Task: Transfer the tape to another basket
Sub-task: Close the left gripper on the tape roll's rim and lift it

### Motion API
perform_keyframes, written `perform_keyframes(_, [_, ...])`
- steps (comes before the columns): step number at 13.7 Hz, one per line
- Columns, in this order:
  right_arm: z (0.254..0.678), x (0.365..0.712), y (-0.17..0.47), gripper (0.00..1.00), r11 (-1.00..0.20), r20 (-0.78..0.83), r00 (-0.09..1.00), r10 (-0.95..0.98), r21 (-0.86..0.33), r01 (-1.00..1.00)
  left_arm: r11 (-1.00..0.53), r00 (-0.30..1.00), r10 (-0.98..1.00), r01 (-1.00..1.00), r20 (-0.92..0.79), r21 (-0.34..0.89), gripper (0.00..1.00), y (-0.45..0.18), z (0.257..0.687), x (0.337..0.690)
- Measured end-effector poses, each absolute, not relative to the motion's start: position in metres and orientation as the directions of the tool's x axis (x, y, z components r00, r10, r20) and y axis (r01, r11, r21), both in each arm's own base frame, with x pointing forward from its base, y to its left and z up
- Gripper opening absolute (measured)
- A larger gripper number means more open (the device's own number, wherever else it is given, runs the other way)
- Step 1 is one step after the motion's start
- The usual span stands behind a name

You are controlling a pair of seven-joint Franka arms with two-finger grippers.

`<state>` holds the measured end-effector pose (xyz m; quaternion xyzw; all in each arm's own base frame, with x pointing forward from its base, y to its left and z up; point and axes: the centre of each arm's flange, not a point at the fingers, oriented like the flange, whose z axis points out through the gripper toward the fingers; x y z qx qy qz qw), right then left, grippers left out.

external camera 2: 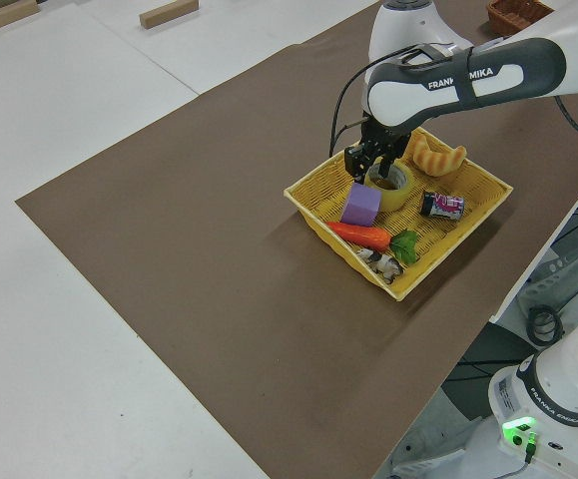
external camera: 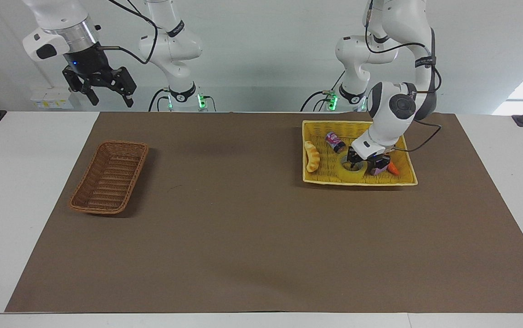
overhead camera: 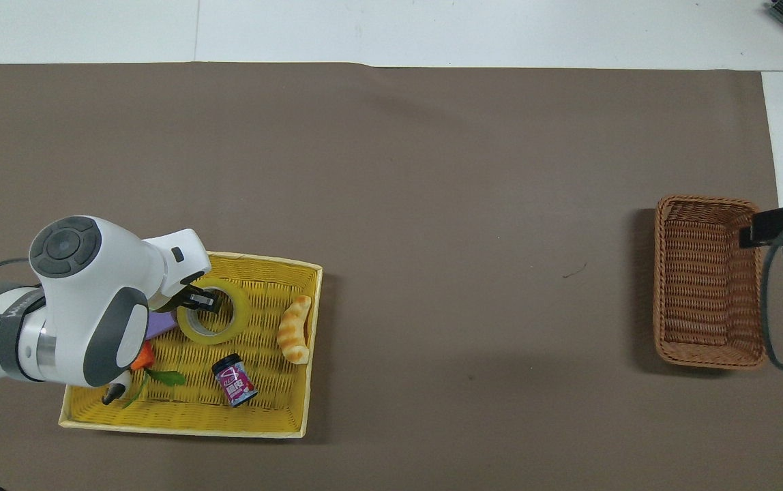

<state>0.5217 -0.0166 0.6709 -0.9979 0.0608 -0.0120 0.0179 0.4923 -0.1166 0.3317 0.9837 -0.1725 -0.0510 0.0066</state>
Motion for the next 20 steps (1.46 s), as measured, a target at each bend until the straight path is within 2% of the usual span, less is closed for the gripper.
perform_keyframes(8, [0.672,0.521,-0.019,1.0,-0.991,0.023,0.992,-0.126,-0.038,-0.125,-0.942,0.937,-0.336,-0.335,-0.098,0.03,0.64,-0.112,0.318,0.485])
perform_keyframes(10, [0.672,0.521,-0.019,1.0,-0.991,0.023,0.992,-0.126,-0.038,-0.125,-0.946,0.941,-0.325,-0.324,-0.089,0.027,0.4,-0.105,0.32,0.487])
perform_keyframes(11, [0.671,0.521,-0.019,1.0,-0.991,0.02,0.992,-0.126,-0.037,-0.126,-0.948,0.944,-0.319,-0.318,-0.087,0.026,0.22,-0.101,0.321,0.489])
perform_keyframes(16, [0.672,0.518,-0.021,1.0,-0.991,0.006,0.992,-0.128,-0.037,-0.128,-0.95,0.944,-0.313,-0.312,-0.108,0.029,0.22,-0.097,0.327,0.492])
perform_keyframes(20, [0.672,0.517,-0.025,1.0,-0.99,0.006,0.991,-0.136,-0.037,-0.136,-0.952,0.941,-0.307,-0.306,-0.14,0.033,0.22,-0.098,0.369,0.508])
